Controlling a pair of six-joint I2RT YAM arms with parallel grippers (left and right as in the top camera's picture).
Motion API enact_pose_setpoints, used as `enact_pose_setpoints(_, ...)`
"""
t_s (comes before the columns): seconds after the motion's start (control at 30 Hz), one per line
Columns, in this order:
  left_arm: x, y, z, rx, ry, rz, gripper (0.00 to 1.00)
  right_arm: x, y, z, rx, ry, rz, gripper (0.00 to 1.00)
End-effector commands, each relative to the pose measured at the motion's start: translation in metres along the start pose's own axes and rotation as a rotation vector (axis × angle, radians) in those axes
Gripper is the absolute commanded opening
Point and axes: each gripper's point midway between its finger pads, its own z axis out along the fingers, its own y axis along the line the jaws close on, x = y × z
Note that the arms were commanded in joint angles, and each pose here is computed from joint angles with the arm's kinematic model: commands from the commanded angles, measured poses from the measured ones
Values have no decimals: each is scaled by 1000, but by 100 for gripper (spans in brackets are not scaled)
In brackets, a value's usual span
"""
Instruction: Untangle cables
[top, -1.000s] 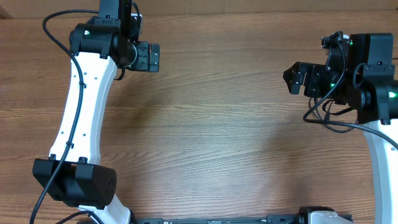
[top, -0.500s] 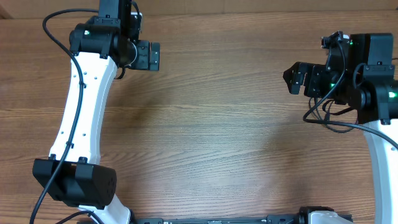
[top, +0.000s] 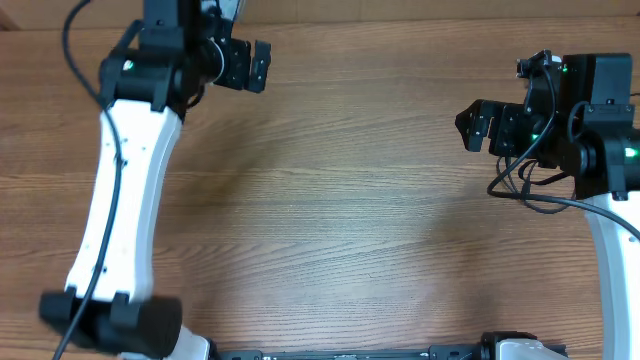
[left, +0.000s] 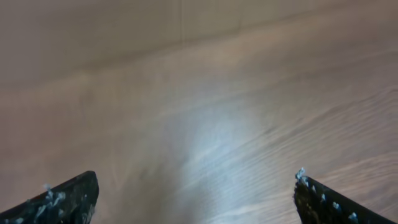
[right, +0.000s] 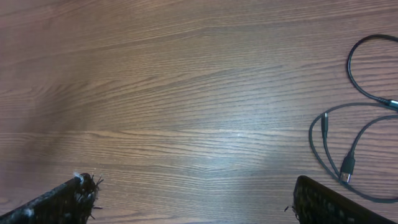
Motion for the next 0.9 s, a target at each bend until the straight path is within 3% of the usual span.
enact_pose_setpoints(0.0,-19,-12,-46,12,-144,77,100,-3,3,-4,-5,-14,-3,100)
enact_pose_setpoints(0.33,-13,-21,-101,-29,-518,139,100,-3,3,-4,-5,-14,-3,100)
enact_pose_setpoints(0.57,28,-27,-122,-55,-732,157,100,-3,3,-4,-5,-14,-3,100)
enact_pose_setpoints(0.87,87,-6,-145,-118,-908,-3,100,-3,3,-4,-5,-14,-3,100)
